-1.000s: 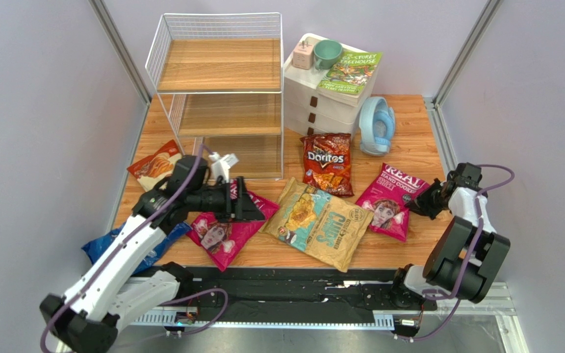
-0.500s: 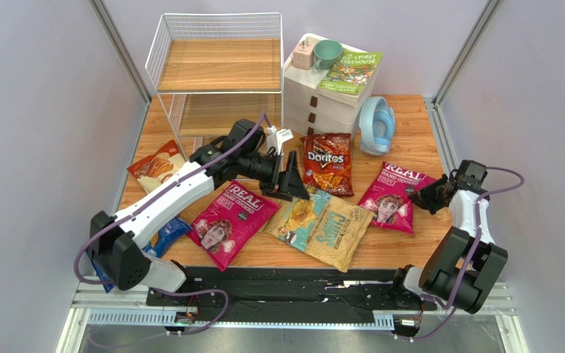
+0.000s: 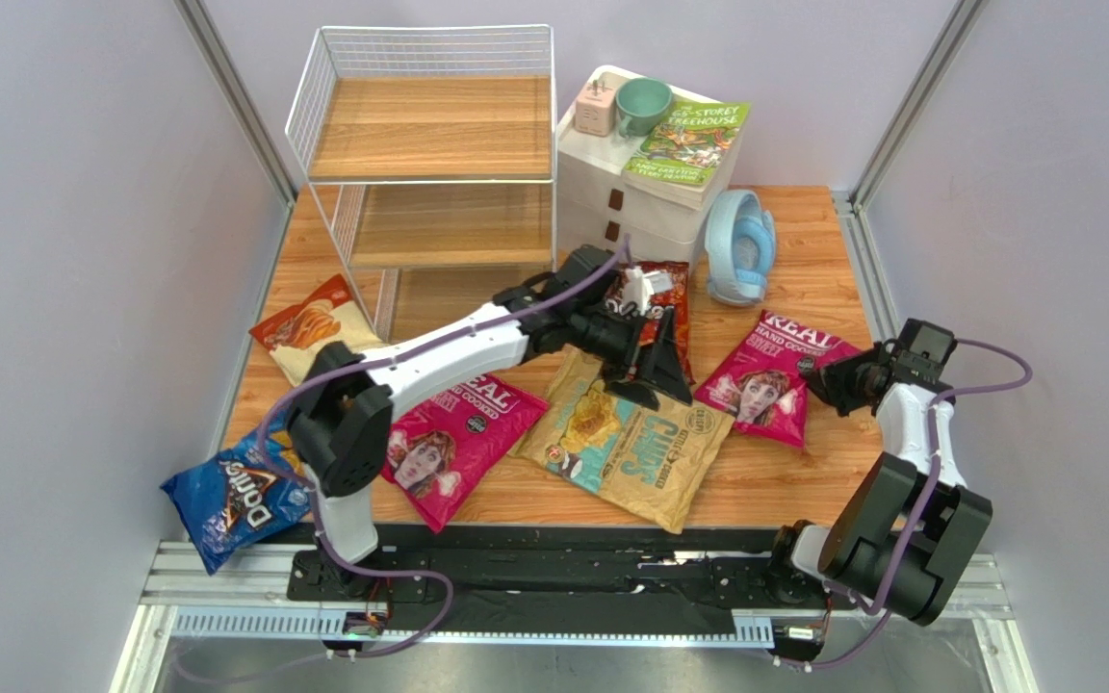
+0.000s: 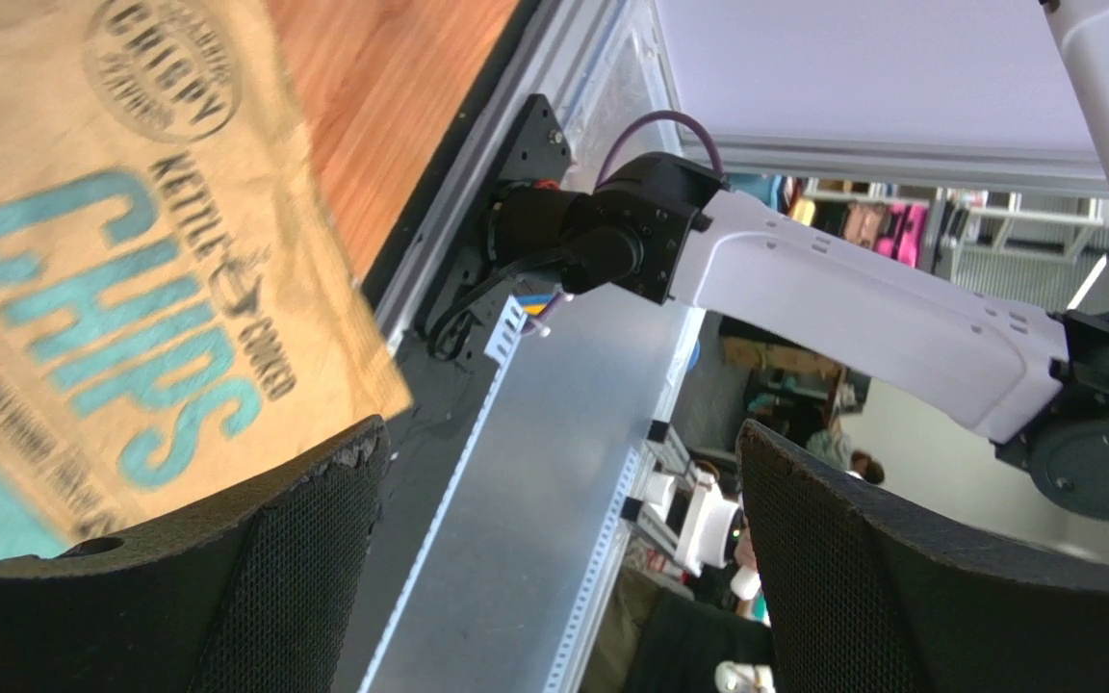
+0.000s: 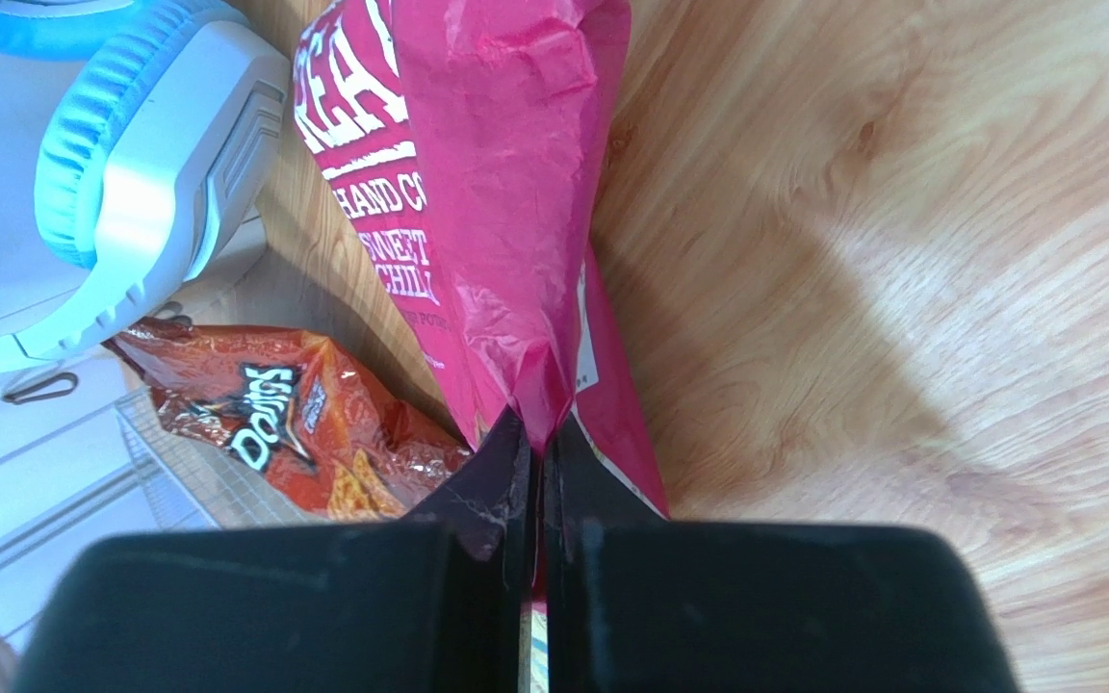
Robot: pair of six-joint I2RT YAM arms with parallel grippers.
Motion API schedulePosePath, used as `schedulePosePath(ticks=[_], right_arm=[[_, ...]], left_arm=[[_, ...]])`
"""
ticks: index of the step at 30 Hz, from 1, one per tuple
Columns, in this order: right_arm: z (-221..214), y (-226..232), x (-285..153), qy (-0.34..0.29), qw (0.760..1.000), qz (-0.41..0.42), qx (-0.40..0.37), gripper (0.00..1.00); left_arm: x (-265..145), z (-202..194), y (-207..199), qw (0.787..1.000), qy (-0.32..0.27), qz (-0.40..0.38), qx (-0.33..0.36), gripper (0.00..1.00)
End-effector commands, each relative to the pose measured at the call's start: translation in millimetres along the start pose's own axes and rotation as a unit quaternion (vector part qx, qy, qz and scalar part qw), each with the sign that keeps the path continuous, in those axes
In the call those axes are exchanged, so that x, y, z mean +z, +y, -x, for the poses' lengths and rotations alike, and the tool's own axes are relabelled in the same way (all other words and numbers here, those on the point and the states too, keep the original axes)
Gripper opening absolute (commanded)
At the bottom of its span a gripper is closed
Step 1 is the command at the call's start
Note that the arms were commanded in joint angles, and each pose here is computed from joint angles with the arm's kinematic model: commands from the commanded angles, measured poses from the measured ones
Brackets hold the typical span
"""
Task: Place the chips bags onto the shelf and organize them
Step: Pick up the potato chip from the center of the board.
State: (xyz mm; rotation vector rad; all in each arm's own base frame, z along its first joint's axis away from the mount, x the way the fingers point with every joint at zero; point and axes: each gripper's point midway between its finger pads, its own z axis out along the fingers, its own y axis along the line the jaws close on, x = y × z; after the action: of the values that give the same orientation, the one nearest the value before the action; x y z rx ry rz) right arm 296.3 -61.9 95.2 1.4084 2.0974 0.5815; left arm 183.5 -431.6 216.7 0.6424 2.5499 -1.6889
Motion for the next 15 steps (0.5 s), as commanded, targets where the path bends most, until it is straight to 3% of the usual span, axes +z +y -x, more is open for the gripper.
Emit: schedulePosePath(ticks=[1,15], right_arm=[[6,25,-9,-0.015,0.997,0.059,0.042,0.0],[26,40,-27,-0.059,0.993,0.072,0.066,0.0]], left_arm=[[33,4,-27,0.998,0.021,-0.048,0.034,0.94],[72,27,7,0.999,-0.003,-0.025,-0.019,0.93]])
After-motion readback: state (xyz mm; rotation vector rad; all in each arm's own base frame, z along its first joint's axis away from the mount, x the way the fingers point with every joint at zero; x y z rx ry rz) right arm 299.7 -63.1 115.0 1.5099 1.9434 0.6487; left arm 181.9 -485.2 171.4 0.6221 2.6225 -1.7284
